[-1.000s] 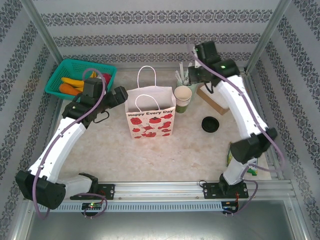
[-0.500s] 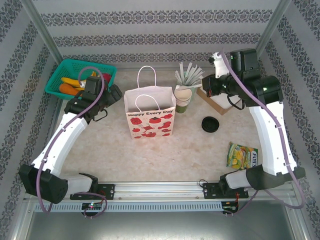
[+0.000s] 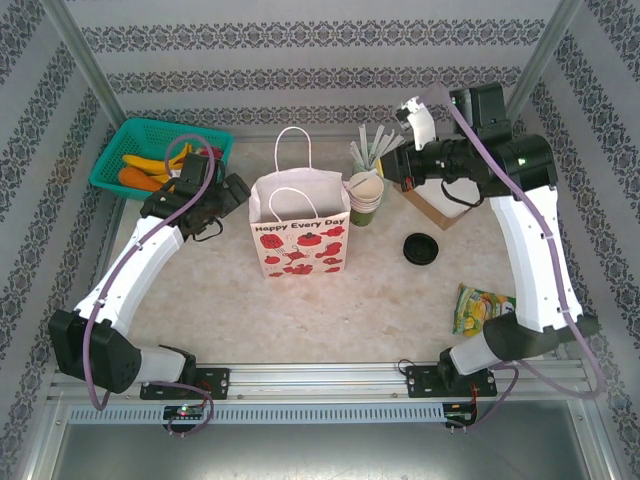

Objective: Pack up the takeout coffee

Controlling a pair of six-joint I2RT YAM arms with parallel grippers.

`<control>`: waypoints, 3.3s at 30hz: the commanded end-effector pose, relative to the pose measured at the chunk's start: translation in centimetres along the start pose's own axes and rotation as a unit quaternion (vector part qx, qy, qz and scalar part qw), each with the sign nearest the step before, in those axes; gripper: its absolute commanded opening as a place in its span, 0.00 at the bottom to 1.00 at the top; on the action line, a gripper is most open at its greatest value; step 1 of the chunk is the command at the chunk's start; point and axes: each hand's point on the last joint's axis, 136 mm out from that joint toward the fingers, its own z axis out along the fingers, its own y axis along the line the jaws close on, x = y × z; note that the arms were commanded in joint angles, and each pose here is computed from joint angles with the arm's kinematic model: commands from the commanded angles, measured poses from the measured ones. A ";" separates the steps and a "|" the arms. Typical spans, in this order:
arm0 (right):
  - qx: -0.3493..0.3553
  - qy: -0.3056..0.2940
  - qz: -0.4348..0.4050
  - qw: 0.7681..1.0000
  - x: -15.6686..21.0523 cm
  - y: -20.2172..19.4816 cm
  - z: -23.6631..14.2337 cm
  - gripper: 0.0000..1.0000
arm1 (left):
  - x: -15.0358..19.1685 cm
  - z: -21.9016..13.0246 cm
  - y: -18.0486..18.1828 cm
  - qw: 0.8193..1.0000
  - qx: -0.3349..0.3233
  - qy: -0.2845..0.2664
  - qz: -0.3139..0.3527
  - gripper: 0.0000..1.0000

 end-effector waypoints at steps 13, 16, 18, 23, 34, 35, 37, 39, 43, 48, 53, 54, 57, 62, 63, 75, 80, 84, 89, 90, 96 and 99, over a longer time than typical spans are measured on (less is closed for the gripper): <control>-0.020 -0.047 -0.041 0.998 -0.7 3.0 -3.6 0.00 | 0.1 -0.1 2.6 0.999 -0.051 -0.005 -0.006 1.00; -0.081 -0.017 -0.034 0.996 -0.7 3.5 -0.9 0.00 | 0.5 0.0 2.7 0.999 -0.048 0.001 -0.006 1.00; -0.109 0.006 -0.037 0.993 -0.5 3.7 0.8 0.00 | 0.8 0.0 2.8 0.999 -0.049 0.006 -0.005 0.99; -0.146 0.037 -0.039 0.988 -0.5 3.2 5.4 0.00 | 1.3 0.0 3.2 0.999 -0.049 0.011 -0.008 1.00; -0.138 0.110 -0.085 0.981 2.1 2.8 16.4 0.00 | 0.5 -1.4 3.2 0.999 -0.039 -0.014 -0.013 1.00; -0.139 0.115 -0.085 0.980 2.4 2.8 17.1 0.01 | 0.4 -1.6 3.2 0.999 -0.036 -0.015 -0.013 1.00; -0.143 0.126 -0.087 0.978 3.0 2.8 18.2 0.04 | 0.5 -1.6 3.1 0.999 -0.031 -0.010 -0.013 1.00; -0.139 0.136 -0.089 0.977 3.5 2.6 19.4 0.08 | 0.9 -1.5 2.7 1.000 -0.023 0.000 -0.013 1.00; -0.121 0.147 -0.089 0.978 4.0 1.7 20.5 0.14 | 1.4 -0.7 2.4 1.000 -0.019 0.017 -0.016 1.00; -0.093 0.142 -0.099 0.980 3.8 1.2 19.6 0.38 | 1.3 0.0 1.8 1.000 -0.017 0.024 -0.010 1.00; -0.057 0.117 -0.105 0.986 3.0 0.9 16.7 0.53 | 1.0 0.6 1.2 1.000 -0.014 0.026 -0.006 1.00; -0.036 0.106 -0.096 0.989 2.6 0.4 16.0 0.55 | 1.0 0.8 1.1 1.000 -0.013 0.027 -0.006 1.00; 0.038 0.049 -0.045 0.997 1.0 -2.1 13.8 0.67 | 0.9 1.4 0.5 0.999 -0.007 0.031 -0.004 1.00; 0.134 -0.059 0.083 0.986 1.3 -8.2 9.2 0.98 | 0.6 2.1 -0.5 0.999 0.001 0.038 -0.001 1.00; 0.161 -0.081 0.111 0.977 1.8 -9.9 8.2 0.98 | 0.6 2.3 -0.7 0.999 0.004 0.040 0.000 1.00; 0.308 -0.110 0.284 0.901 11.3 -20.7 2.9 0.98 | 1.0 3.4 -1.6 0.998 0.015 0.060 -0.006 1.00; 0.335 -0.088 0.331 0.878 14.0 -24.6 2.6 0.98 | 0.0 2.0 -0.8 1.000 0.006 0.024 -0.006 1.00; 0.378 -0.049 0.366 0.849 16.7 -28.4 1.7 0.98 | -0.8 0.4 -0.1 1.000 0.006 -0.011 0.013 1.00; 0.392 0.033 0.366 0.843 19.5 -31.5 2.9 0.91 | -1.3 -1.2 0.2 0.998 0.020 -0.037 0.039 1.00; 0.379 0.050 0.371 0.846 19.8 -31.8 3.5 0.88 | -1.4 -1.3 0.2 0.998 0.021 -0.041 0.042 1.00; 0.369 0.093 0.360 0.852 20.4 -34.9 5.9 0.77 | -1.4 -1.5 0.3 0.997 0.021 -0.045 0.052 1.00; 0.350 0.126 0.361 0.855 21.2 -35.7 7.3 0.72 | -1.2 -1.3 0.4 0.998 0.020 -0.040 0.054 1.00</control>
